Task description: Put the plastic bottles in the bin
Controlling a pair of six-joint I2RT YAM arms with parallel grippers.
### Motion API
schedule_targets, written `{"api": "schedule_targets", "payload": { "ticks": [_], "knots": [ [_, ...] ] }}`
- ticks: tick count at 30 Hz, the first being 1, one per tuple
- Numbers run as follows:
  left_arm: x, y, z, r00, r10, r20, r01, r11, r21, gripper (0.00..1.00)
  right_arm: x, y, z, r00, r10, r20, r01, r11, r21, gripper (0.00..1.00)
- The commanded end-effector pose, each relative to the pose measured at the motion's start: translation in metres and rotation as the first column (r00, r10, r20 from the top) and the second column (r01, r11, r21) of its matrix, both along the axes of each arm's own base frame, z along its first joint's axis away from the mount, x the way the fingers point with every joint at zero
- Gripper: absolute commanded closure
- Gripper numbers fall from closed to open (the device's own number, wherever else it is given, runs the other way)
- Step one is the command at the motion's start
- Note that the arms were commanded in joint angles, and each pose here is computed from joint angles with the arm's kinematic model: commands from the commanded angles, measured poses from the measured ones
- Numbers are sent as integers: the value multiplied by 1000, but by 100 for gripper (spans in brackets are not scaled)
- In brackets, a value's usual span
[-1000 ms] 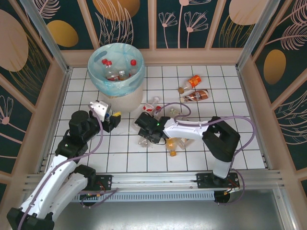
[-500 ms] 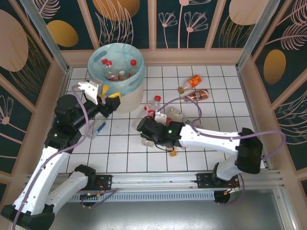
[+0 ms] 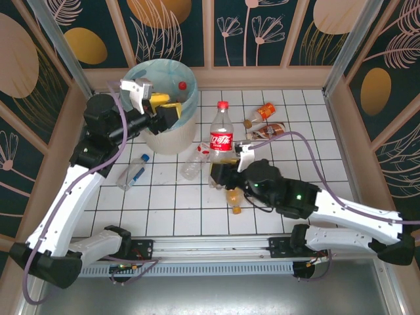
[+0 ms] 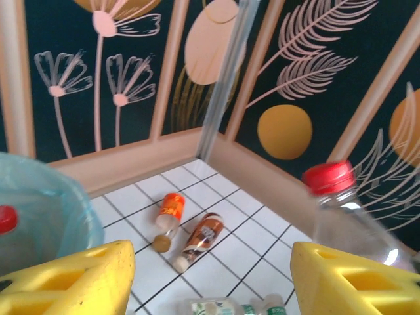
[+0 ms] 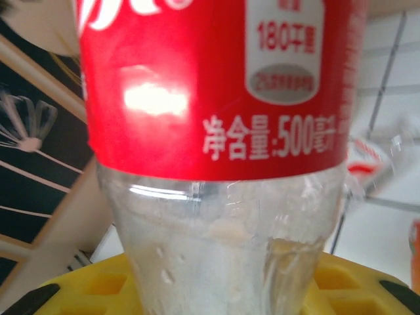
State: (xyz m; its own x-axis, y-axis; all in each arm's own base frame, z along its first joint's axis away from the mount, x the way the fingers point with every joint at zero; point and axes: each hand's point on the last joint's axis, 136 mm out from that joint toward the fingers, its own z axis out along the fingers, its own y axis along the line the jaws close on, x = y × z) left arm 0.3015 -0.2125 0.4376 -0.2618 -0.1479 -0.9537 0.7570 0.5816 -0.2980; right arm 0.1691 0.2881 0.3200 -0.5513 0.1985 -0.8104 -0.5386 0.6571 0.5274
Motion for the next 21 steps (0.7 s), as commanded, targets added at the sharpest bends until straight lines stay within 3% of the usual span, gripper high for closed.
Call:
{"api": "schedule_targets", "payload": {
  "ticks": [1, 11, 21],
  "knots": [
    [-8, -16, 33, 990, -124, 59, 128, 990, -64, 36, -3, -1, 39, 975, 67, 211, -70, 998, 8, 63],
    [-19, -41, 55, 944, -314, 103, 323, 943, -84, 33, -14, 15, 66, 896, 203, 396, -217, 976, -10, 63],
    [-35, -41, 54, 923, -369, 108, 381, 917, -118, 30, -14, 23, 58, 881, 255, 399, -269, 963, -20, 65]
  ]
}}
